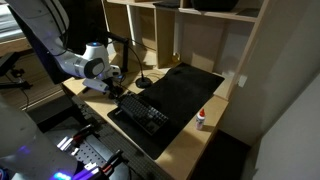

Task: Move the mouse to the right side of the keyboard

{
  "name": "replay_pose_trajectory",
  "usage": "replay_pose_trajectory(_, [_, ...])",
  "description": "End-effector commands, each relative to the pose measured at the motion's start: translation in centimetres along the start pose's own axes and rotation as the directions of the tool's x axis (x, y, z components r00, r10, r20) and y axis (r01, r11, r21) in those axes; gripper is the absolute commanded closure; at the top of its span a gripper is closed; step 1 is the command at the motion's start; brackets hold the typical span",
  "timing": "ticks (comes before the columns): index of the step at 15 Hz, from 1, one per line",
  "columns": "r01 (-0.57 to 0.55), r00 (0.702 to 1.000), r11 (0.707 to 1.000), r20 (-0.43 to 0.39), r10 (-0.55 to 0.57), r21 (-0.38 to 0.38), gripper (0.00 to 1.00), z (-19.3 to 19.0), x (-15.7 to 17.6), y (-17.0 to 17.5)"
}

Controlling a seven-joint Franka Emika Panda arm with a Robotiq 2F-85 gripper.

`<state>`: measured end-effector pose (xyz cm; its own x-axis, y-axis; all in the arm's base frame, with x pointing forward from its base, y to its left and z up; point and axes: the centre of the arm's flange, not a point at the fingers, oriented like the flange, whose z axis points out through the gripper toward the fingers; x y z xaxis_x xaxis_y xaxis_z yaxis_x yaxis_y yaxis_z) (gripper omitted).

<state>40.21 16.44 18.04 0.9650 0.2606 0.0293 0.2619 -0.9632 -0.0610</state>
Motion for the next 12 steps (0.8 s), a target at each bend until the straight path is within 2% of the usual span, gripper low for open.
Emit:
replay_pose_trajectory(1, [0.000, 1.000, 1.000, 0.002, 0.000, 0.000, 0.00, 0.2, -0.2, 0.0])
replay_pose_trajectory(3, [0.011, 1.000, 1.000, -0.019, -0.011, 0.006, 0.00, -0.1, -0.8, -0.3])
replay_pose_trajectory(8, [0.053, 0.987, 0.998, -0.156, -0.048, 0.028, 0.00, -0.6, 0.1, -1.2])
replay_pose_trajectory(9, [0.043, 0.991, 0.999, -0.125, -0.041, 0.018, 0.00, -3.0, 7.1, -4.9])
replay_pose_trajectory(10, [0.041, 0.991, 0.999, -0.129, -0.038, 0.018, 0.00, -1.3, 1.3, -2.1])
replay_pose_trajectory(12, [0.042, 0.989, 0.999, -0.140, -0.039, 0.021, 0.00, -3.2, 4.3, -3.8])
